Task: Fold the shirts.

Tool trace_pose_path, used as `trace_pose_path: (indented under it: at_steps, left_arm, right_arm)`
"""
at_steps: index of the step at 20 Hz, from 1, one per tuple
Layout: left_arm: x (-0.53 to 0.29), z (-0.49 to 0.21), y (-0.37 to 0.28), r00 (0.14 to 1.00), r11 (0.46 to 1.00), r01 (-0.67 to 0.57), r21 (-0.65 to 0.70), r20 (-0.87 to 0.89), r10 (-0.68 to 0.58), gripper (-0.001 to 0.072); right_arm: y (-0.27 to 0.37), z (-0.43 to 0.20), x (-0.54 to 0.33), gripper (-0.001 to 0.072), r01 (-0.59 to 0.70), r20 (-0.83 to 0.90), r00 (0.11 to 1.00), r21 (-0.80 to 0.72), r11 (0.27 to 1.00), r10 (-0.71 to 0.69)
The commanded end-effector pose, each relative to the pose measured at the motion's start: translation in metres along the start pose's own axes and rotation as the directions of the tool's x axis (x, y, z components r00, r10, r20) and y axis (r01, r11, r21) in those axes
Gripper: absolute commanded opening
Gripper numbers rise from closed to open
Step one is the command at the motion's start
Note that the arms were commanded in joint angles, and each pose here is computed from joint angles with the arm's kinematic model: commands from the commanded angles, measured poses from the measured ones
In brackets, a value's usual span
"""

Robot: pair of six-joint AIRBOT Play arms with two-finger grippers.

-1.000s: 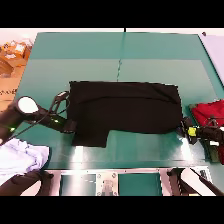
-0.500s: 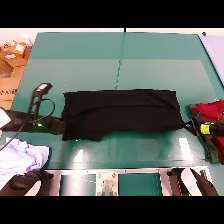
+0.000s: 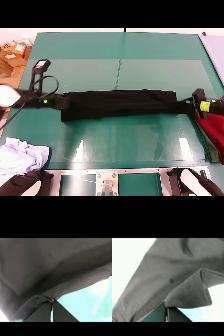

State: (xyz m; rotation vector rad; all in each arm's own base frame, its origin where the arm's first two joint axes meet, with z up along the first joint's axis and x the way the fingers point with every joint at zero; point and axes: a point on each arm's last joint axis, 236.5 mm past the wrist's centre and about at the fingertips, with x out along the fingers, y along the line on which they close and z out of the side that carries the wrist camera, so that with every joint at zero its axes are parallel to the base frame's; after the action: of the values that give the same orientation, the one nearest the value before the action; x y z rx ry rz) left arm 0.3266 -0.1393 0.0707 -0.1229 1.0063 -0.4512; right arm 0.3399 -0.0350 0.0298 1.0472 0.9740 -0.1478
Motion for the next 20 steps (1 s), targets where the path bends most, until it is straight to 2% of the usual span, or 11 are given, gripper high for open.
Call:
trace_pose_path:
  at_steps: [1, 4, 5, 6, 7, 8, 12, 13, 14, 15, 20]
  left_arm:
    - [0.045, 0.032, 0.022, 0.999, 0.999, -0.032, 0.005, 0.004, 0.032, 0.0021]
    - [0.089, 0.062, 0.042, 0.998, 0.998, -0.056, 0.009, 0.022, 0.055, 0.0023]
    - [0.102, 0.074, 0.049, 0.997, 0.998, -0.066, 0.008, 0.043, 0.066, 0.0024]
    - [0.113, 0.087, 0.055, 0.994, 0.997, -0.077, 0.005, 0.071, 0.077, 0.0108]
    - [0.118, 0.100, 0.059, 0.991, 0.996, -0.086, 0.004, 0.100, 0.085, 0.0394]
    - [0.119, 0.113, 0.064, 0.987, 0.996, -0.095, -0.004, 0.129, 0.094, 0.0526]
    - [0.085, 0.120, 0.085, 0.993, 0.993, -0.091, -0.069, 0.072, 0.096, 0.0524]
    - [0.079, 0.111, 0.089, 0.996, 0.992, -0.087, -0.088, 0.025, 0.090, 0.0524]
    - [0.075, 0.103, 0.094, 0.996, 0.991, -0.085, -0.104, -0.012, 0.084, 0.0524]
    - [0.074, 0.098, 0.097, 0.996, 0.990, -0.085, -0.114, -0.034, 0.082, 0.0524]
    - [0.074, 0.096, 0.086, 0.999, 0.988, -0.033, -0.150, -0.040, 0.028, 0.0524]
  right_arm:
    - [0.006, 0.030, 0.048, 0.0023, 0.011, 0.008, 1.000, 0.007, 1.000, -0.011]
    - [-0.012, 0.049, 0.097, 0.0027, 0.057, -0.017, 0.998, 0.051, 0.997, -0.056]
    - [-0.017, 0.061, 0.111, 0.0095, 0.062, -0.008, 0.998, 0.072, 0.995, -0.062]
    - [-0.019, 0.075, 0.121, 0.0197, 0.062, 0.006, 0.998, 0.084, 0.995, -0.062]
    - [-0.017, 0.090, 0.126, 0.0294, 0.057, 0.016, 0.998, 0.077, 0.995, -0.058]
    - [-0.010, 0.103, 0.122, 0.0312, 0.043, 0.011, 0.999, 0.012, 0.999, -0.043]
    - [-0.011, 0.135, 0.065, 0.0313, 0.028, -0.043, 0.998, -0.266, 0.963, -0.041]
    - [-0.028, 0.137, 0.057, 0.0363, 0.059, -0.052, 0.996, -0.274, 0.960, -0.076]
    - [-0.046, 0.136, 0.052, 0.0496, 0.081, -0.077, 0.992, -0.263, 0.961, -0.105]
    - [-0.058, 0.132, 0.052, 0.0543, 0.078, -0.111, 0.988, -0.258, 0.963, -0.109]
    - [-0.087, 0.090, 0.089, 0.0552, -0.048, -0.343, 0.938, -0.254, 0.966, -0.043]
